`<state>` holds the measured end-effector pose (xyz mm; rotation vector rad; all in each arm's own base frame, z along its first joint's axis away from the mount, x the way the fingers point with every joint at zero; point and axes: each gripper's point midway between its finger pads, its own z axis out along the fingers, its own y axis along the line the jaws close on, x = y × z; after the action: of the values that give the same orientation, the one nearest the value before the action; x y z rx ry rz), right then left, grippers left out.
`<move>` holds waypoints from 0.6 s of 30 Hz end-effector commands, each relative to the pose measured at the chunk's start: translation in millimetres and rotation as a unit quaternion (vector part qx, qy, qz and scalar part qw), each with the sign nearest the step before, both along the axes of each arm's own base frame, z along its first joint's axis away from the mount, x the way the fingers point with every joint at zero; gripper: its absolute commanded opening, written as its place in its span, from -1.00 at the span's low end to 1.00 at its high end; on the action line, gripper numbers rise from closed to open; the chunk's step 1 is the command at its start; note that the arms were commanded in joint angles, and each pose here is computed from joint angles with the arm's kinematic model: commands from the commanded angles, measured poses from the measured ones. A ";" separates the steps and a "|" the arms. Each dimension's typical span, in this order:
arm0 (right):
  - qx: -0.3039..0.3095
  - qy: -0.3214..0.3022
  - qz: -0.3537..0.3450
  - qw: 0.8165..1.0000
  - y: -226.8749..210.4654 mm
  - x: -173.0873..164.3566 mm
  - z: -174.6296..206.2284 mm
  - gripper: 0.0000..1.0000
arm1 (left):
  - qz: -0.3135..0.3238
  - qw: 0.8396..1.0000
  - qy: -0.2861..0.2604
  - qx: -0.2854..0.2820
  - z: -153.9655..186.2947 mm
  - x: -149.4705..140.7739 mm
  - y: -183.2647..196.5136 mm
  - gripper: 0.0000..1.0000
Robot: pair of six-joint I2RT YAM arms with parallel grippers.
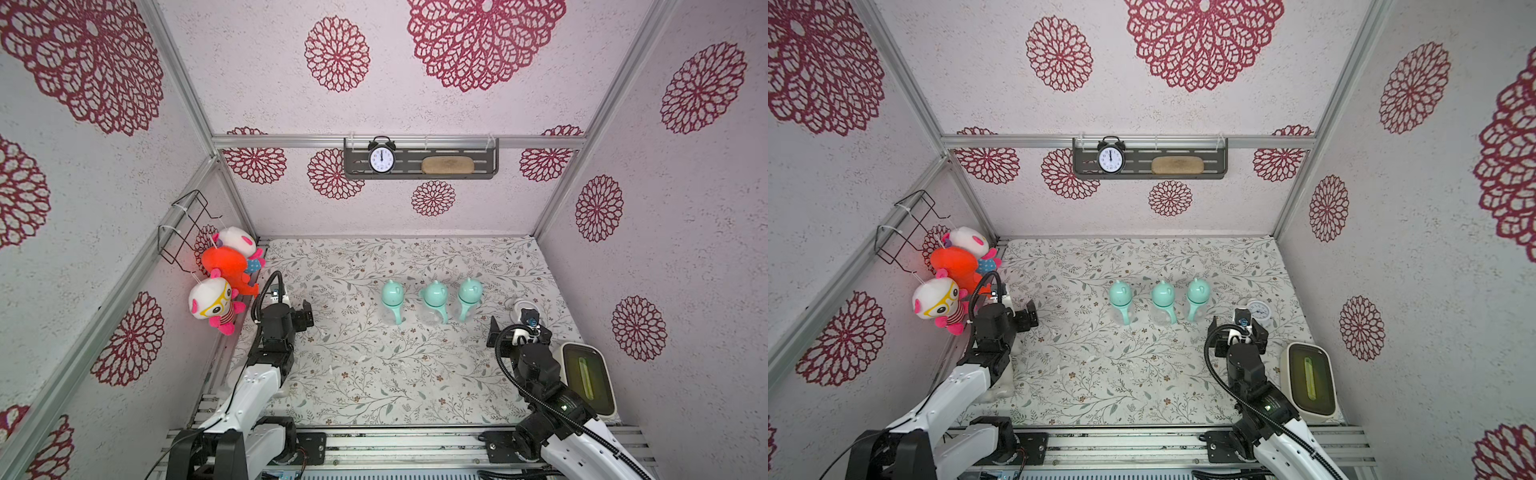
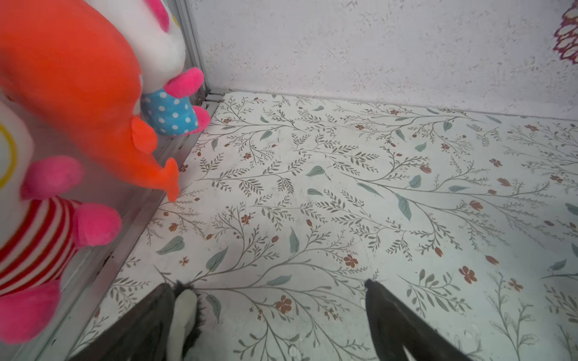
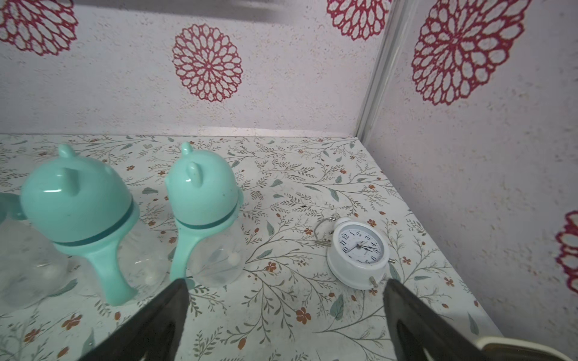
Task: Assemble the baby bottles
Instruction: Reset both arms
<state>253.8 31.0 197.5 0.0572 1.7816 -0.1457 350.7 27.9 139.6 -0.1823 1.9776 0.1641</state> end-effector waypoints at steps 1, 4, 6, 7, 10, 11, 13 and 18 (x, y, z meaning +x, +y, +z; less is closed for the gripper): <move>-0.002 -0.064 -0.052 0.997 -18.9 5.9 20.3 0.96 | -0.012 0.997 -0.080 0.009 25.4 17.3 -0.8 0.95; -0.003 -0.076 -0.062 0.995 -27.2 11.0 14.3 0.96 | -0.018 0.997 -0.079 0.020 17.2 22.3 -1.2 0.95; 0.000 -0.093 -0.065 0.993 -31.3 13.4 9.6 0.96 | -0.022 0.996 -0.086 0.021 15.8 24.5 -1.7 0.95; 0.002 -0.102 -0.068 0.992 -34.2 14.3 7.2 0.96 | -0.022 0.995 -0.089 0.024 14.7 26.1 -1.1 0.95; 0.004 -0.108 -0.074 0.991 -42.1 18.8 -0.4 0.97 | -0.020 0.995 -0.087 0.032 9.8 29.0 1.3 0.95; 0.006 -0.108 -0.077 0.991 -44.8 20.6 -2.8 0.96 | -0.019 0.995 -0.088 0.032 8.9 29.7 2.0 0.95; 0.010 -0.113 -0.079 0.990 -49.5 24.6 -7.6 0.97 | -0.016 0.995 -0.088 0.038 8.2 31.4 4.3 0.95; 0.024 -0.117 -0.089 0.989 -61.8 32.8 -17.6 0.96 | -0.016 0.994 -0.092 0.051 7.9 34.9 7.2 0.95</move>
<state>280.2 -32.4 149.6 0.2350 1.6832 -0.2973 381.4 30.4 136.0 -0.1143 1.8388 0.1891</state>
